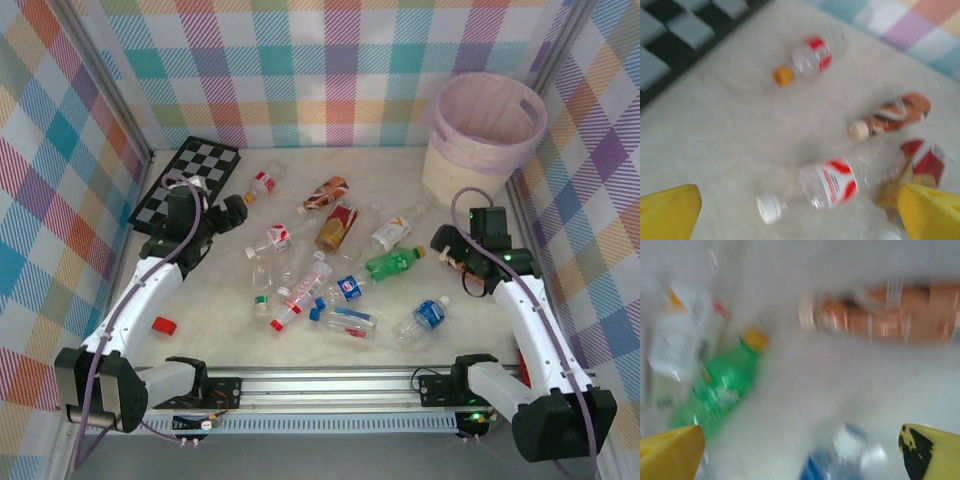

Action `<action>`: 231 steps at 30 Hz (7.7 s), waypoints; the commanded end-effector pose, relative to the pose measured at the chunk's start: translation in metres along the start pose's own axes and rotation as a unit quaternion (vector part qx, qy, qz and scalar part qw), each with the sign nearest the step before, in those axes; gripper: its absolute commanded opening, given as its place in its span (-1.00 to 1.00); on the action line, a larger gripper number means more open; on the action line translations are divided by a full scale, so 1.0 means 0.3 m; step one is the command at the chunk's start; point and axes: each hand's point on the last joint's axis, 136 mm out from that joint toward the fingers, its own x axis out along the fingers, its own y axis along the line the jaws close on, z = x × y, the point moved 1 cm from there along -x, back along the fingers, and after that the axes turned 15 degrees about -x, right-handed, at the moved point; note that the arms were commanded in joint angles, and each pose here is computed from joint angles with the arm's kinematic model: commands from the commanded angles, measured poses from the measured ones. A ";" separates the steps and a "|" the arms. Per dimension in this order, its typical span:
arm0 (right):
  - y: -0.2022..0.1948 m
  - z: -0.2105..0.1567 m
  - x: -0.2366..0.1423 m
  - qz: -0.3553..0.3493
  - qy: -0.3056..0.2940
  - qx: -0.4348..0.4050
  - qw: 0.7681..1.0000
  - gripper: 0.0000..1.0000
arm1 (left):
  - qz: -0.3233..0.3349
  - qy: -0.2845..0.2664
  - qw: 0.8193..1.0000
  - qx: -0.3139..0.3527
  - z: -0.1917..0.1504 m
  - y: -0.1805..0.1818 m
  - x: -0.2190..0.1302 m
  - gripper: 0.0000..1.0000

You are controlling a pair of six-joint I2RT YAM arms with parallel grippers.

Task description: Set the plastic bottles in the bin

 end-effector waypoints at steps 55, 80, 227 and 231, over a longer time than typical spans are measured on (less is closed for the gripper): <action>0.245 0.445 -0.443 0.072 -0.101 -0.133 0.983 -0.05 | 0.076 0.232 0.969 0.035 -0.337 0.049 0.095 0.98; 0.043 1.319 -0.251 -0.014 -0.308 -0.051 0.950 -0.23 | 0.048 0.222 0.973 0.025 -0.431 0.081 -0.040 0.76; 0.172 1.370 -0.333 -0.101 -0.413 -0.164 0.890 -0.67 | 0.035 0.110 0.989 0.096 -0.241 -0.123 0.045 0.99; 0.159 1.377 -0.213 -0.118 -0.366 -0.167 0.908 -0.66 | 0.019 0.129 0.989 0.070 -0.165 -0.133 0.059 0.99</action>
